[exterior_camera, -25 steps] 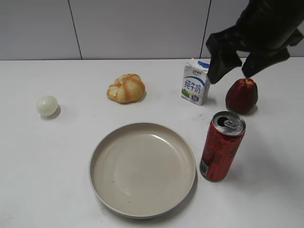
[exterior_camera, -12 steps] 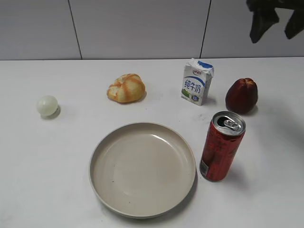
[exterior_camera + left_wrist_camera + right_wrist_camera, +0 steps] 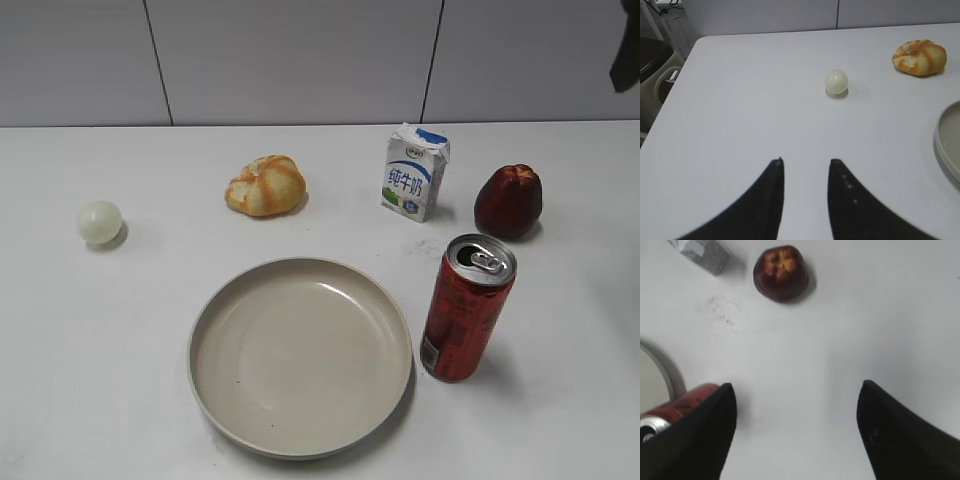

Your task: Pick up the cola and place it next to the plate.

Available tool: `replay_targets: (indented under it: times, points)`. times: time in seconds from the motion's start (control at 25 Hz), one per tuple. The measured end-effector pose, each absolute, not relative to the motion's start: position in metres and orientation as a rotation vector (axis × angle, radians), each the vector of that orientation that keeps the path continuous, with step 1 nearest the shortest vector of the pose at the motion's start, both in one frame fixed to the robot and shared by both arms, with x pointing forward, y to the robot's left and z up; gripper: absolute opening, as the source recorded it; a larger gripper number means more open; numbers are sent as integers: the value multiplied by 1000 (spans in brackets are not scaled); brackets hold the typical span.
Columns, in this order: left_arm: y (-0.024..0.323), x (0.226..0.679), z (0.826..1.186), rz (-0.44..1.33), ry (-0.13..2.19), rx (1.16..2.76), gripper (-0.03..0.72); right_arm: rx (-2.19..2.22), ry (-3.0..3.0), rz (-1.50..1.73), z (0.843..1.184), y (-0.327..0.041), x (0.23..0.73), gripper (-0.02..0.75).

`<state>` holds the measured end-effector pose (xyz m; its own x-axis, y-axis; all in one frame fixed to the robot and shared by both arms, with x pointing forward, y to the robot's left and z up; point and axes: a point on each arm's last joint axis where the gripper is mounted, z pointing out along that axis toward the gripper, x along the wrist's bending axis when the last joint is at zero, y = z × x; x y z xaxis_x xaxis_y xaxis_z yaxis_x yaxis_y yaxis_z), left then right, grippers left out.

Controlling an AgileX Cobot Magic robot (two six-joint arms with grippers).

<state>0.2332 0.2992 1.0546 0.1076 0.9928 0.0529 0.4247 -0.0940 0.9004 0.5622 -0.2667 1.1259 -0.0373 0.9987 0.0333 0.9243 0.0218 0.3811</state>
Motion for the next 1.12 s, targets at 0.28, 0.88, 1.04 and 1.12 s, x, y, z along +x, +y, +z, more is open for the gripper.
replay_targets:
  times: [0.28,0.88,1.04,1.12]
  points:
    - [299,233,1055,950,1415,1631,237,2020,2087,385,1110,-275,474,594]
    - [299,233,1055,950,1415,1631,237,1924,1993,548,1038,-289,327,594]
    - [299,233,1055,950,1415,1631,237,1841,1908,676,1038,-292,303,594]
    - [299,233,1055,950,1415,1631,237,1791,1857,747,1043,-293,293,594]
